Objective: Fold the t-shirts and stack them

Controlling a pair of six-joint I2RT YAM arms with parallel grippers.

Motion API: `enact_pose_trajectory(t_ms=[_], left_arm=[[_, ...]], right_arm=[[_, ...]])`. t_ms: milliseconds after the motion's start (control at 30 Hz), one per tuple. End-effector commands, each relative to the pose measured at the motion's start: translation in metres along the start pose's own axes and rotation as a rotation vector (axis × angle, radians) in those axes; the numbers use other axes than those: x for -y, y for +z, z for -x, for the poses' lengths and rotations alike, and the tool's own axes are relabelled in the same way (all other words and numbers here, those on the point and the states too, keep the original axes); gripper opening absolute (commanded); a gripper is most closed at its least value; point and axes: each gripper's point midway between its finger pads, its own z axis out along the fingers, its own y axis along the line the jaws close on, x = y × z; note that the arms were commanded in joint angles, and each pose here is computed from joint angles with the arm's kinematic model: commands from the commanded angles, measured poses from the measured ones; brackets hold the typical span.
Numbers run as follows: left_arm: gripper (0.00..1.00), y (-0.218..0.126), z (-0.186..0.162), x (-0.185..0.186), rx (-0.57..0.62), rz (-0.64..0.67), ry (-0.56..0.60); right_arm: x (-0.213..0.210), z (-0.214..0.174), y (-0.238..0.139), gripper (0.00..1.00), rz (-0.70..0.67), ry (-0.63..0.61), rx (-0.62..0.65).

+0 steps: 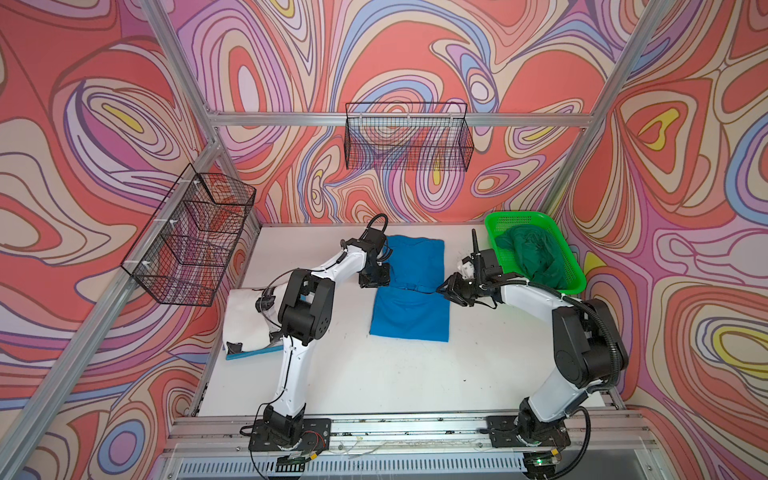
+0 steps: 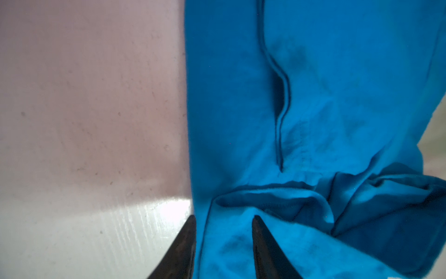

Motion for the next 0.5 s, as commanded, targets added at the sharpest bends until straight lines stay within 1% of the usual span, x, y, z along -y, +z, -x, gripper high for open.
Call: enact_pose_trajectory(t_ms=[0, 133, 333, 467], left_arm=[[0.38, 0.0076, -0.0106, 0.0012, -0.038, 0.013, 0.019], [0.34, 0.01, -0.0125, 0.0026, -0.046, 0.005, 0.019], [0.31, 0.0108, -0.0129, -0.0013, -0.046, 0.025, 0.027], [0.23, 0.011, -0.0136, -0.0007, -0.048, 0.023, 0.026]], right_arm=[[0.0, -0.0011, -0.0029, 0.42, 0.011, -0.01, 0.003], [0.0008, -0.0023, -0.0024, 0.42, 0.01, -0.01, 0.0], [0.0011, -0.0022, -0.0026, 0.42, 0.01, -0.01, 0.001], [0.0019, -0.0031, -0.0022, 0.42, 0.009, -0.01, -0.002]])
